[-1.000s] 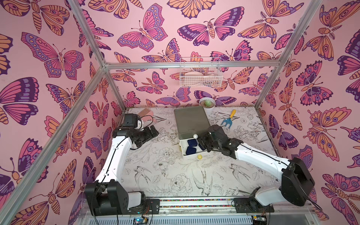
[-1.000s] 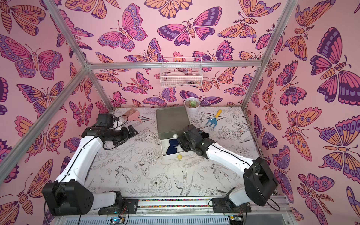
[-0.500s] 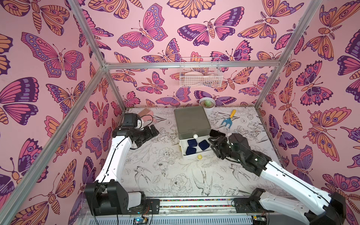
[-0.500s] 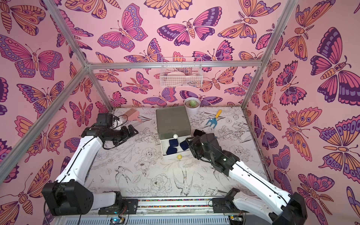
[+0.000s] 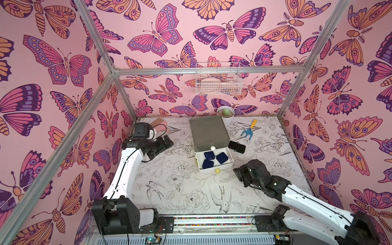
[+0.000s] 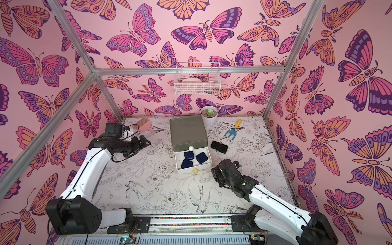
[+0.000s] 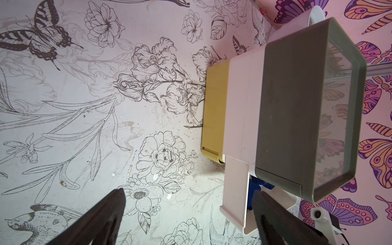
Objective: Place the brooch boxes into the drawer by color
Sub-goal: Close the drawer in the storage box.
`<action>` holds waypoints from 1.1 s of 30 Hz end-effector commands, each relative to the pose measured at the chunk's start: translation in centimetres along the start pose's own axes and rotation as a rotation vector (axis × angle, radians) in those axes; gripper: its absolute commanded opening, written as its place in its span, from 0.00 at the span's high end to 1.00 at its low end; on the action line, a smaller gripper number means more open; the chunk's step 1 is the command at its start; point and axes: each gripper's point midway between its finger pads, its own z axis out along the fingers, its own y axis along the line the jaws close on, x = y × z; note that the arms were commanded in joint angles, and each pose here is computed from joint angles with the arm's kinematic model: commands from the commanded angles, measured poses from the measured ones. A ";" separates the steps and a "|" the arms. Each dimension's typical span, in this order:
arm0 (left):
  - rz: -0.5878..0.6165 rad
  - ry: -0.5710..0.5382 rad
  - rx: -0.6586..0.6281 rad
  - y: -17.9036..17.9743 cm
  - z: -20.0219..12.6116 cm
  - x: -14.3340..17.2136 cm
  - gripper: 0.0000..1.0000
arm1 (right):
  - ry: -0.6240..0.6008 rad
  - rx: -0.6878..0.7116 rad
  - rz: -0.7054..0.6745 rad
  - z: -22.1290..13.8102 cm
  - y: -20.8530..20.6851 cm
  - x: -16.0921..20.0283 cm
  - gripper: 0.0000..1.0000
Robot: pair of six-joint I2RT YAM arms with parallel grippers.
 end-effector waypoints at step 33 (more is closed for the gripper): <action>-0.019 0.045 -0.040 0.8 0.7 0.4 0.00 | 0.097 -0.073 0.000 9.8 8.2 -0.4 1.00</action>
